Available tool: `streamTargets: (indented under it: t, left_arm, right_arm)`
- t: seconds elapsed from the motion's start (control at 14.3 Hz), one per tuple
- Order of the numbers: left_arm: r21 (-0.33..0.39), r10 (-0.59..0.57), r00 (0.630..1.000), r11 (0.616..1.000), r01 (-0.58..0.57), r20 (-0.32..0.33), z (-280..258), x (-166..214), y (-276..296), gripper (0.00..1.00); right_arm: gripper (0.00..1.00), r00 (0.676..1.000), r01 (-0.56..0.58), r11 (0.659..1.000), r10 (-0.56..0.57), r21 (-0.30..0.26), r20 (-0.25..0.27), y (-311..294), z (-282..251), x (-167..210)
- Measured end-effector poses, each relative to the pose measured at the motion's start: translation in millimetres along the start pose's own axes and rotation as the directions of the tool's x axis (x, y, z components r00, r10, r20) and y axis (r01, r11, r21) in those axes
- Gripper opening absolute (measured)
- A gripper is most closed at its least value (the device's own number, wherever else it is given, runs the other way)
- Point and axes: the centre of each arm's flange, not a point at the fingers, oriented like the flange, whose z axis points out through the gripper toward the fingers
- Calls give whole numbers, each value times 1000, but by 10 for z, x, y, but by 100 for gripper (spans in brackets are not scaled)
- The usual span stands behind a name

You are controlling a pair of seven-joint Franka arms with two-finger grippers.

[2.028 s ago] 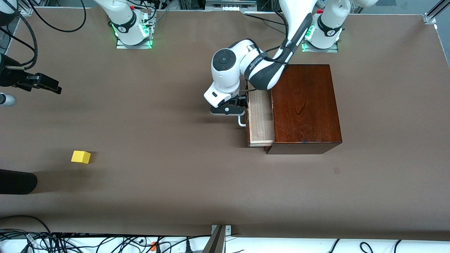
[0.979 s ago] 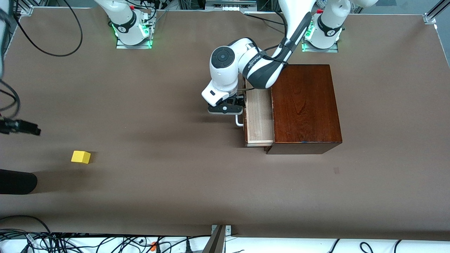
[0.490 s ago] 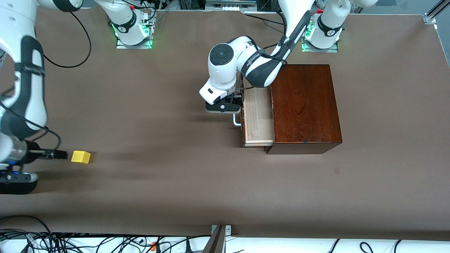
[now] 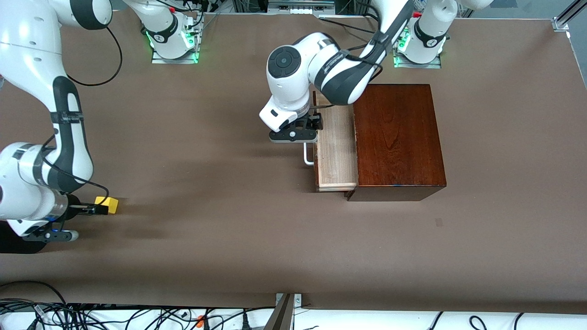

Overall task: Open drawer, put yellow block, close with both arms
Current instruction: 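Reach the right gripper to the yellow cube while the left gripper holds, then grasp the yellow cube with the right gripper while the left gripper withdraws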

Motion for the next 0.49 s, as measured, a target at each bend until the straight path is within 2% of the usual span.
streamTargets:
  t: [0.14, 0.35, 0.49]
  left_arm:
    - [-7, 4, 1000, 1000, -4, -10, -442, 241, -339, 100]
    - [-35, 9, 999, 999, -10, -31, -1032, 683, -1219, 100]
    - [-64, 25, 999, 998, -26, -24, -1266, 907, -1819, 100]
  right_arm:
    - [100, 1000, 0, 1000, 0, 0, 5, 0, 220, -31]
    - [100, 1000, 0, 1000, 0, 0, 10, -9, 494, -122]
    - [82, 1000, 7, 1000, -7, 1, 18, -10, 581, -163]
